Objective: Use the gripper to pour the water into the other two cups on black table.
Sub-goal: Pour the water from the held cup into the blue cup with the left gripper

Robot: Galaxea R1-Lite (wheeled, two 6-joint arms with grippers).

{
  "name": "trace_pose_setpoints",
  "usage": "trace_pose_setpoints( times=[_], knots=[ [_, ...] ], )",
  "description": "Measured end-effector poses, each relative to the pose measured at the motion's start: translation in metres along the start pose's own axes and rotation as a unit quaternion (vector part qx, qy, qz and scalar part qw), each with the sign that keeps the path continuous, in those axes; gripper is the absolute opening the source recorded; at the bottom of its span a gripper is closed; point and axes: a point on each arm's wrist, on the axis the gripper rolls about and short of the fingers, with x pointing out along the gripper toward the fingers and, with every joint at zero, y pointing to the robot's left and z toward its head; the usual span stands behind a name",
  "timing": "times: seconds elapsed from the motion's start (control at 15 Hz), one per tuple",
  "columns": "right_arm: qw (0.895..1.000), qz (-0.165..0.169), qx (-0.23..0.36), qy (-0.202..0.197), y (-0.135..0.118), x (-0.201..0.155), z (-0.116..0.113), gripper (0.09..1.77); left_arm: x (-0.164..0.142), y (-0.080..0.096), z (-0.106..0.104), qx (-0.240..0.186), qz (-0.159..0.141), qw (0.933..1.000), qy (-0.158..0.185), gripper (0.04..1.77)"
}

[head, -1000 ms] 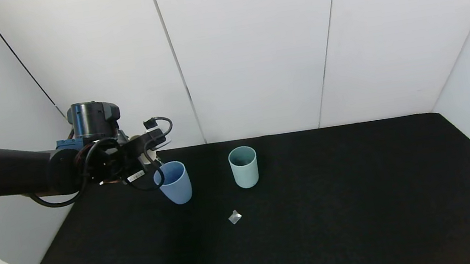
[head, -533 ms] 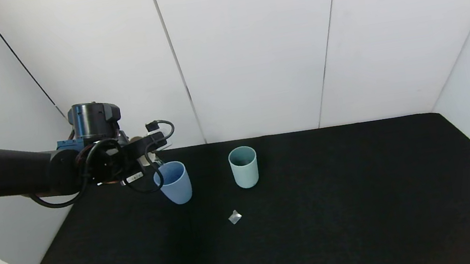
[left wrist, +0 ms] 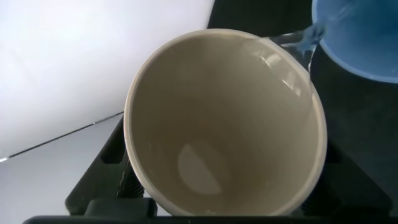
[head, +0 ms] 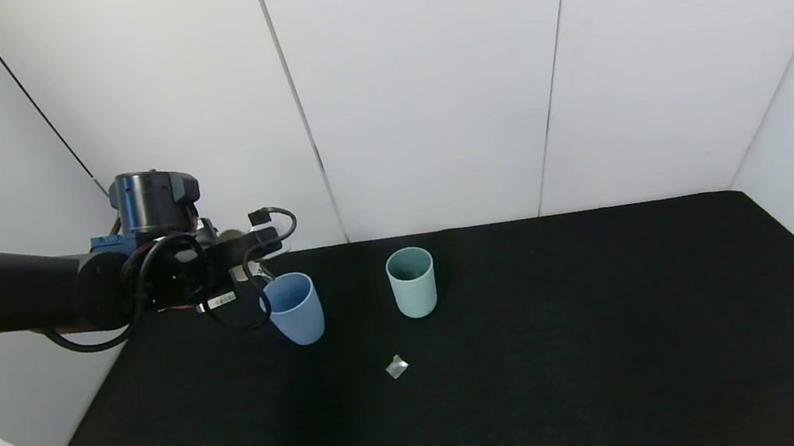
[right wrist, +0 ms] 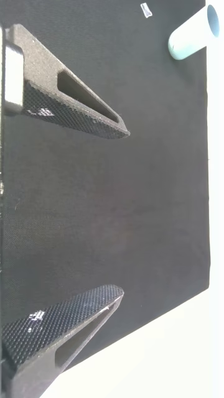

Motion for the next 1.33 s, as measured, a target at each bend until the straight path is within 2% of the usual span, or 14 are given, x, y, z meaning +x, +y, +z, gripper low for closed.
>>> trace_pose_setpoints(
  times=[0.4,0.8,1.0,1.13,1.33],
  knots=[
    [1.0,0.0,0.0,0.0,0.0,0.0,0.0,1.71,-0.003,0.005,0.0,0.02,0.012,0.9997,0.004,1.29],
    [1.0,0.0,0.0,0.0,0.0,0.0,0.0,1.71,-0.005,0.002,-0.002,0.012,0.008,0.9999,0.001,1.29],
    [1.0,0.0,0.0,0.0,0.0,0.0,0.0,1.71,-0.003,-0.005,-0.004,-0.04,-0.007,0.9992,-0.002,1.29],
    [1.0,0.0,0.0,0.0,0.0,0.0,0.0,1.71,-0.002,-0.007,-0.005,-0.065,-0.018,0.9975,-0.02,1.29],
    [1.0,0.0,0.0,0.0,0.0,0.0,0.0,1.71,-0.003,-0.006,-0.009,-0.128,-0.029,0.9908,-0.034,1.29]
  ],
)
